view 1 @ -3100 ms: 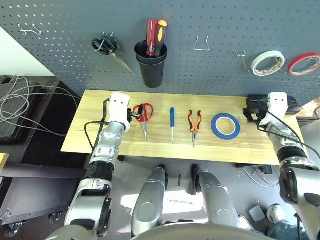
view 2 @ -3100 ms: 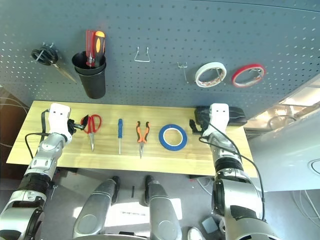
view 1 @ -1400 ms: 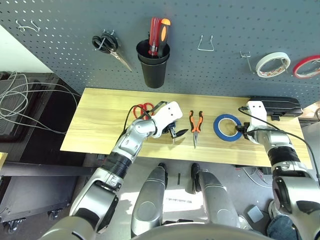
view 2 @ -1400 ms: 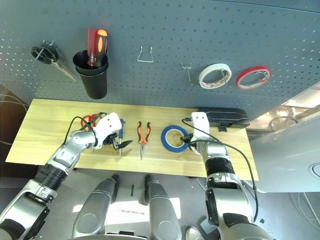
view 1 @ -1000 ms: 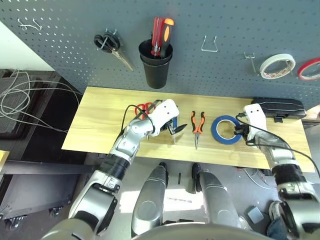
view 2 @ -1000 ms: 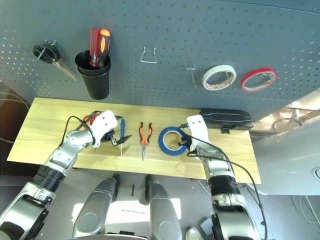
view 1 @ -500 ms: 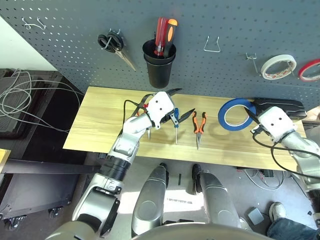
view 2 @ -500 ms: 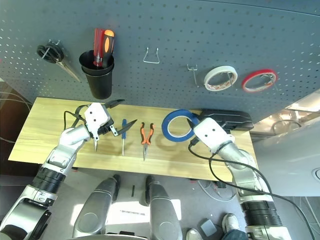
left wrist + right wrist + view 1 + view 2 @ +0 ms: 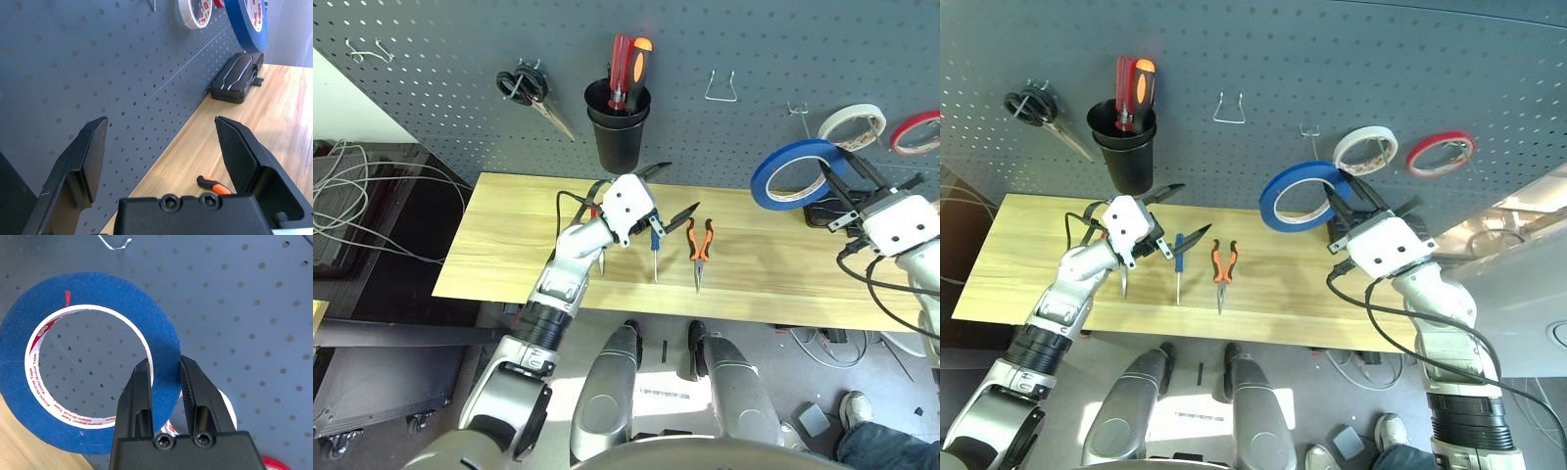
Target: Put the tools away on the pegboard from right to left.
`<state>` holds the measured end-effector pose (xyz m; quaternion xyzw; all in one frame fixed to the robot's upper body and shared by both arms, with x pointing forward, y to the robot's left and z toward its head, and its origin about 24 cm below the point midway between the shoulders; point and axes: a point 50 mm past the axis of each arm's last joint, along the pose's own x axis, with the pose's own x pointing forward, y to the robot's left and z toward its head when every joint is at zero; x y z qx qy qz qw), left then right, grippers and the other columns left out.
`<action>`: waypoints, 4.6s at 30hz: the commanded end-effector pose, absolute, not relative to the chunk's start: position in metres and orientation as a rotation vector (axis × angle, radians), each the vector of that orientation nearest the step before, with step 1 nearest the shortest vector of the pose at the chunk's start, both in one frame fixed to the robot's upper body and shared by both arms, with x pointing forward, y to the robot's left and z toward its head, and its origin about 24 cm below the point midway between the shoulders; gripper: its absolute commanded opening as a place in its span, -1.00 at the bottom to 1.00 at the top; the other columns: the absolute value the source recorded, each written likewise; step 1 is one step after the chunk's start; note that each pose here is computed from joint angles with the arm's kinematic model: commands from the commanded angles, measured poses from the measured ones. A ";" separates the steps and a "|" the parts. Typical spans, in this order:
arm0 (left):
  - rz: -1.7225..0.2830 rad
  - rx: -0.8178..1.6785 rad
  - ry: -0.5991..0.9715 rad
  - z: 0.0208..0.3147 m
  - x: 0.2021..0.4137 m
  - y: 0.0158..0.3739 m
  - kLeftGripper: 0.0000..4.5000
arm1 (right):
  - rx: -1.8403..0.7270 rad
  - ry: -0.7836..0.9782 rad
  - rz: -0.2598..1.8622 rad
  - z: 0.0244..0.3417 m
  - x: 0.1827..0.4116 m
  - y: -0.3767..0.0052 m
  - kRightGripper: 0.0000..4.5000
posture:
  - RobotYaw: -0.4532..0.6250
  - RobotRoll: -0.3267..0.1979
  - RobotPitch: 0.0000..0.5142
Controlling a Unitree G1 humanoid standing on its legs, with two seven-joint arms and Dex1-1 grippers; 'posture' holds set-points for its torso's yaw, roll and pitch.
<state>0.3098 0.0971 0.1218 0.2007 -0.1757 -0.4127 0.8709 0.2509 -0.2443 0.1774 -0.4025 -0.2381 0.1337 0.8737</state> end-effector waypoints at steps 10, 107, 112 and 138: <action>-0.847 0.423 -0.351 0.115 0.310 0.100 1.00 | -0.813 -0.477 0.120 0.196 0.281 -0.266 -0.69 | -0.05 0.25 0.22; -1.141 0.637 0.095 0.091 0.298 0.132 1.00 | 0.313 1.105 0.007 0.043 0.352 -0.079 0.98 | 0.30 0.25 0.33; -1.139 0.634 0.093 0.091 0.299 0.131 1.00 | 0.309 1.138 -0.003 0.046 0.350 -0.080 0.98 | 0.30 0.25 0.33; -1.112 0.625 0.097 0.089 0.300 0.131 1.00 | -0.064 1.085 0.236 0.042 0.338 -0.099 0.98 | 0.29 0.25 0.31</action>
